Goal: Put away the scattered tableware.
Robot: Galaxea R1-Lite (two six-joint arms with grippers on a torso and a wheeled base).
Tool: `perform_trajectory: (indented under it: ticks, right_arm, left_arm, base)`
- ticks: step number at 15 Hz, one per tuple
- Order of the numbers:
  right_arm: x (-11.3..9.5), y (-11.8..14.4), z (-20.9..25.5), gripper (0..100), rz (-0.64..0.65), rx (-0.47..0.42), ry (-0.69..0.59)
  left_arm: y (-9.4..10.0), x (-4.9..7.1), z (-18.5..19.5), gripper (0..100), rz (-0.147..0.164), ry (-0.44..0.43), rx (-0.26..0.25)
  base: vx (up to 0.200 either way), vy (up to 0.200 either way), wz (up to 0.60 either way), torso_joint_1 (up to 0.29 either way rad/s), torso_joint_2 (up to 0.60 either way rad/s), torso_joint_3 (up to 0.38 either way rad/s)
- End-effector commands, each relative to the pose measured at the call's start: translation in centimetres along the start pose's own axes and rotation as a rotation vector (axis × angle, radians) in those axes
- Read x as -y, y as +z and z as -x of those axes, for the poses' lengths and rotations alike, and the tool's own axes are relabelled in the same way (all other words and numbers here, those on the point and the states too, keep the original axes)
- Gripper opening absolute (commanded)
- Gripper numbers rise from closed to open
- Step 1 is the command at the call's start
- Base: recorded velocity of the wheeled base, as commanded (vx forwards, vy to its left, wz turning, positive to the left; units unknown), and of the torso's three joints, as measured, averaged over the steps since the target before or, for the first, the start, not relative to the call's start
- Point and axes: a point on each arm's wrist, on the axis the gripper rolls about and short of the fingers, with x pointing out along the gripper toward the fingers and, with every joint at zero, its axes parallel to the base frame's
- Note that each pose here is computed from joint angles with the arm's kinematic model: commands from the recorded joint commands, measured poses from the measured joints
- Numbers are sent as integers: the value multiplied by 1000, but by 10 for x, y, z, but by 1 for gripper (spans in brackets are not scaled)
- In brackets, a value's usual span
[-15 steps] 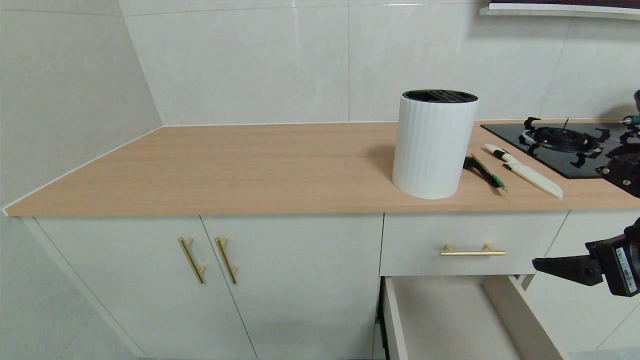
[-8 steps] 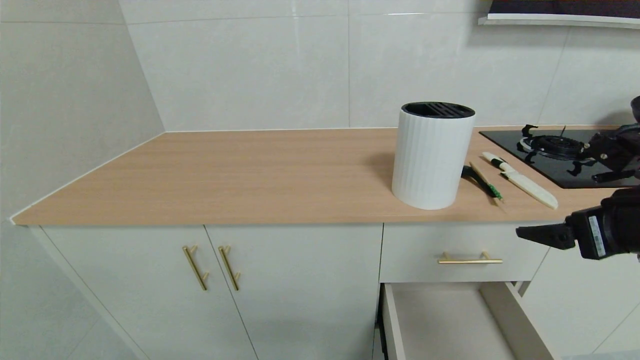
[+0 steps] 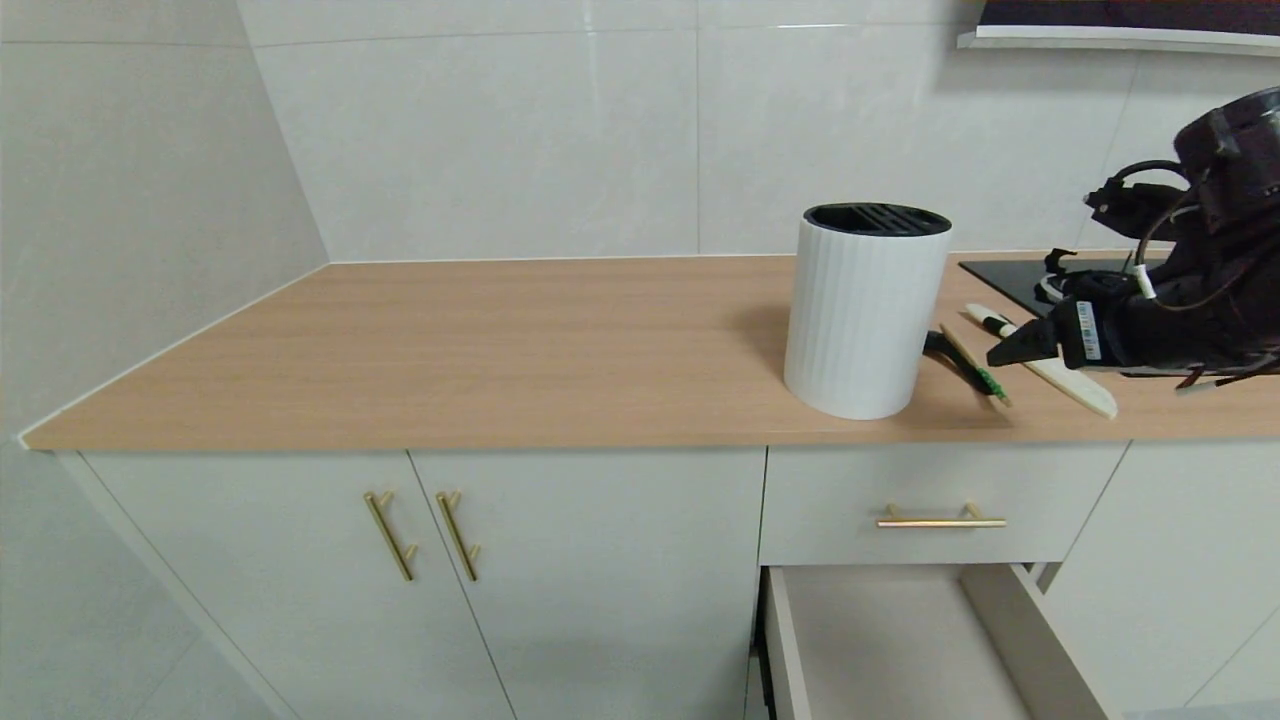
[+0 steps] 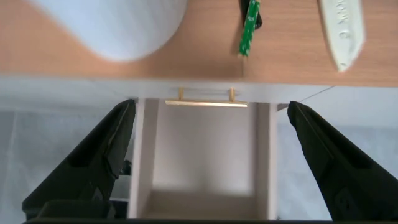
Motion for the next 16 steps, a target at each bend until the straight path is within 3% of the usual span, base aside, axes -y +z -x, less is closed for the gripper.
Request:
perform_trajectory:
  ticks: [1,10,16]
  right_arm:
    - [4,2,-36,100,-17,-57,-29]
    - [21,3,-103,100,-54,-72,-82]
    - [26,5,-117,100,-67,-45,-91]
  left_arm:
    - [0,0,0,100,0,0,-1]
    - [0,0,0,100,0,0,-1]
    - [0,0,0,100,0,0,-1]
  base:
    - [0,0,0,0,0,0]
    - [0,0,0,0,0,0]
    - [0,0,0,0,0,0]
